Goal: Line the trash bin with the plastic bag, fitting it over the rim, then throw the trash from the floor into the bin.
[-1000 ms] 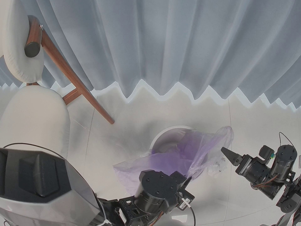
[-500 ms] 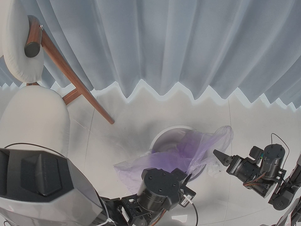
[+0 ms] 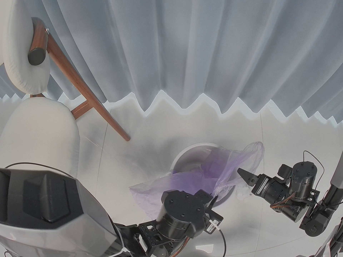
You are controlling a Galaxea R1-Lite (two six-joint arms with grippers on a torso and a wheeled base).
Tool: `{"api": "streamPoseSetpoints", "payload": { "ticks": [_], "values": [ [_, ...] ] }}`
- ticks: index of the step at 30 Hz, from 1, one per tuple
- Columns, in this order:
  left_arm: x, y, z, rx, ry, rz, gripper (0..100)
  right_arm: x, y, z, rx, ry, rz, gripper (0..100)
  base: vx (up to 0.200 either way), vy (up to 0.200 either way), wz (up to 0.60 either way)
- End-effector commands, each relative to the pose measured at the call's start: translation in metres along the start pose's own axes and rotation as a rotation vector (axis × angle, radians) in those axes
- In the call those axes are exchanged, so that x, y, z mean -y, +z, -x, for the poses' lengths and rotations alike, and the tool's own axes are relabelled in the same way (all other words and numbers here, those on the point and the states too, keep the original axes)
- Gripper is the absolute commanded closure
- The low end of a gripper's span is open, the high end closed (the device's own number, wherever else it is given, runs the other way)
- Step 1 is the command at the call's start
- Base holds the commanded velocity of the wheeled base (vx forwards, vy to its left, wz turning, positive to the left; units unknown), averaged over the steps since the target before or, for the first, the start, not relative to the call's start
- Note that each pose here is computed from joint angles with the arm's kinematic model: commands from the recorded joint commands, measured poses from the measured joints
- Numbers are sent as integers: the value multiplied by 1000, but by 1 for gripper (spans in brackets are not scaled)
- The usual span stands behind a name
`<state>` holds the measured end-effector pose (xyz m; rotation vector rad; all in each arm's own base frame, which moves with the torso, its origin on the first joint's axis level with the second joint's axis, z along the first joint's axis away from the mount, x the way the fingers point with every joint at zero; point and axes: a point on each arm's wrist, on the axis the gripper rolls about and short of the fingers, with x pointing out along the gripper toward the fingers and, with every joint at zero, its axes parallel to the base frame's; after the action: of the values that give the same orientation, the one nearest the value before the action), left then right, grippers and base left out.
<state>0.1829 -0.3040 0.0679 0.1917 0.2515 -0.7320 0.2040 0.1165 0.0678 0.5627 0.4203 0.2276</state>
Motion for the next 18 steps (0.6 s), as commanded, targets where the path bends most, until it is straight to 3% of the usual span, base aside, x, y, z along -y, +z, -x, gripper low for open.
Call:
{"api": "streamPoseSetpoints", "payload": {
  "ticks": [1,6,7,15,18],
  "values": [
    [0,3,-1,12,1,12,100,3,-7,-4,-30,-17,6,0,0,0,0],
    [4,11,-4,39,7,43,100,6,-13,-11,-50,-21,9,0,0,0,0],
    [4,11,-4,39,7,43,100,6,-13,-12,-49,-19,8,100,0,0,0],
    [6,16,-1,60,-5,77,100,-2,-16,-20,-48,18,11,100,0,0,0],
    [14,24,0,88,-21,96,100,-12,-4,-23,-8,91,7,100,0,0,0]
  ]
}}
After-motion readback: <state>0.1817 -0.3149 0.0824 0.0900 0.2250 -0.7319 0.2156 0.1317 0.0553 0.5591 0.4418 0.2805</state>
